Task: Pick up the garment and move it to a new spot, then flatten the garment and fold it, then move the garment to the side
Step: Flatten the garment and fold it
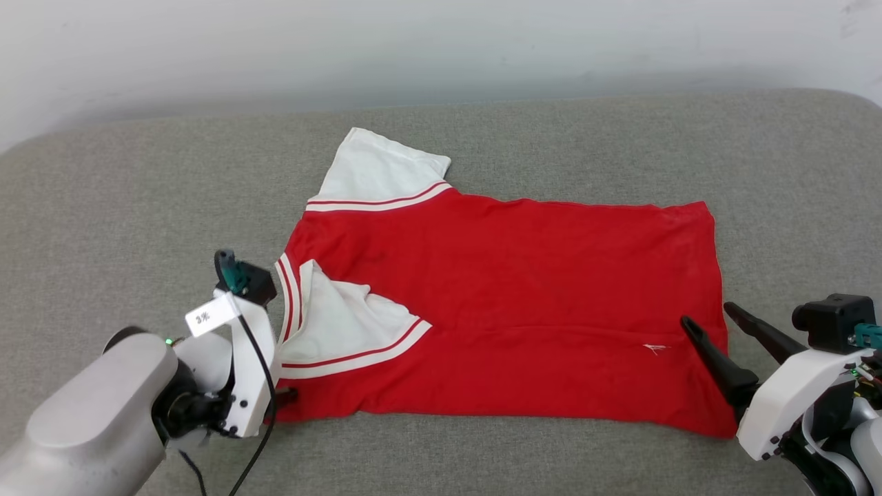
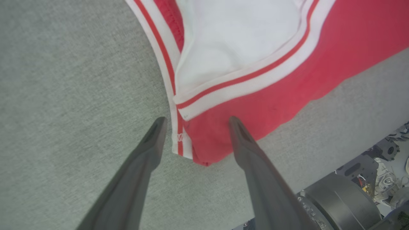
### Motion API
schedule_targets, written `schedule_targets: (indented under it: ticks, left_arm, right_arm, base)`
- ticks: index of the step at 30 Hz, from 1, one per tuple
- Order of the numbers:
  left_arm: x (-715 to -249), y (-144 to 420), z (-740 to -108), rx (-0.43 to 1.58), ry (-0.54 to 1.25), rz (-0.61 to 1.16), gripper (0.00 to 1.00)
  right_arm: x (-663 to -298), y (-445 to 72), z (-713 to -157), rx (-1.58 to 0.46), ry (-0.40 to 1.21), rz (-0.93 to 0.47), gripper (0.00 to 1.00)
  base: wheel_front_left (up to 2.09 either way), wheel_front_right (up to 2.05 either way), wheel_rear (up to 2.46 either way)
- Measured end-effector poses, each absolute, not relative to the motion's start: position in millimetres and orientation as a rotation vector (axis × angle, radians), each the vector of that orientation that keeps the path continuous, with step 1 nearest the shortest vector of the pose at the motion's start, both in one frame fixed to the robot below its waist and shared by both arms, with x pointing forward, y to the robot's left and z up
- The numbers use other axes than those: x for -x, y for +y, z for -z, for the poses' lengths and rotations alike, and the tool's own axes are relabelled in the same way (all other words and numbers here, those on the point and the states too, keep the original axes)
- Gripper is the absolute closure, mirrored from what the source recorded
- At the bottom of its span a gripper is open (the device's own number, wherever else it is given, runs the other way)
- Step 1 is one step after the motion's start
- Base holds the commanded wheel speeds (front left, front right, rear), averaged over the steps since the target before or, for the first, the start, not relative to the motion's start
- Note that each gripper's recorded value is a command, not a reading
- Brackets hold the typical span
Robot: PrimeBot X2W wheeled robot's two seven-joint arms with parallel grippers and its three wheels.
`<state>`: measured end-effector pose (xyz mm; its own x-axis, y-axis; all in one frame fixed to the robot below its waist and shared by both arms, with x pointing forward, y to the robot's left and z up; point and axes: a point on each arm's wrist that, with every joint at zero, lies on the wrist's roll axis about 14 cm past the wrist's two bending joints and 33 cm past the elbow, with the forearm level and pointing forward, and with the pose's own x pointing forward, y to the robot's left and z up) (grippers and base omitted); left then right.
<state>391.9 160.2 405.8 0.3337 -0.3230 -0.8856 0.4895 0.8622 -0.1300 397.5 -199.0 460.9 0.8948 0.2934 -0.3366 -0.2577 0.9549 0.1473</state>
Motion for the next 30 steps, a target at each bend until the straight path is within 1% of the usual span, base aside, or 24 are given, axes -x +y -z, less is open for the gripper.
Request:
schedule_targets:
  ticks: [5,11,12,13,14,19,25,30]
  left_arm:
    - [-377,171,-380,-0.175,1.200,0.511,0.00]
    - [-375,171,-366,-0.141,1.213,0.505,0.00]
    - [-376,170,-366,-0.134,1.208,0.506,0.19]
    - [-376,170,-365,-0.127,1.197,0.505,0.80]
    - [-377,169,-365,-0.124,1.189,0.508,1.00]
    - [-378,168,-368,-0.124,1.128,0.514,1.00]
    - [-384,160,-387,-0.116,0.998,0.541,1.00]
    - [-384,149,-404,-0.107,0.917,0.573,1.00]
  right_arm:
    - [-396,-200,-454,-0.109,0.381,-0.279,0.00]
    - [-399,-199,-449,-0.113,0.392,-0.278,0.00]
    - [-399,-199,-449,-0.113,0.392,-0.277,0.00]
    - [-400,-199,-450,-0.112,0.390,-0.277,0.00]
    - [-401,-199,-451,-0.112,0.386,-0.277,0.00]
    - [-402,-206,-459,-0.086,0.365,-0.273,0.00]
    - [-409,-222,-489,0.007,0.311,-0.267,0.00]
    - [-406,-238,-494,0.108,0.393,-0.264,0.00]
  base:
    - [0.00,0.00,0.00]
    - [0.00,0.00,0.00]
    - [0.00,0.00,0.00]
    - [0.00,0.00,0.00]
    - [0.00,0.00,0.00]
    - [0.00,0.00,0.00]
    - [0.00,0.00,0.00]
    - [0.00,0.00,0.00]
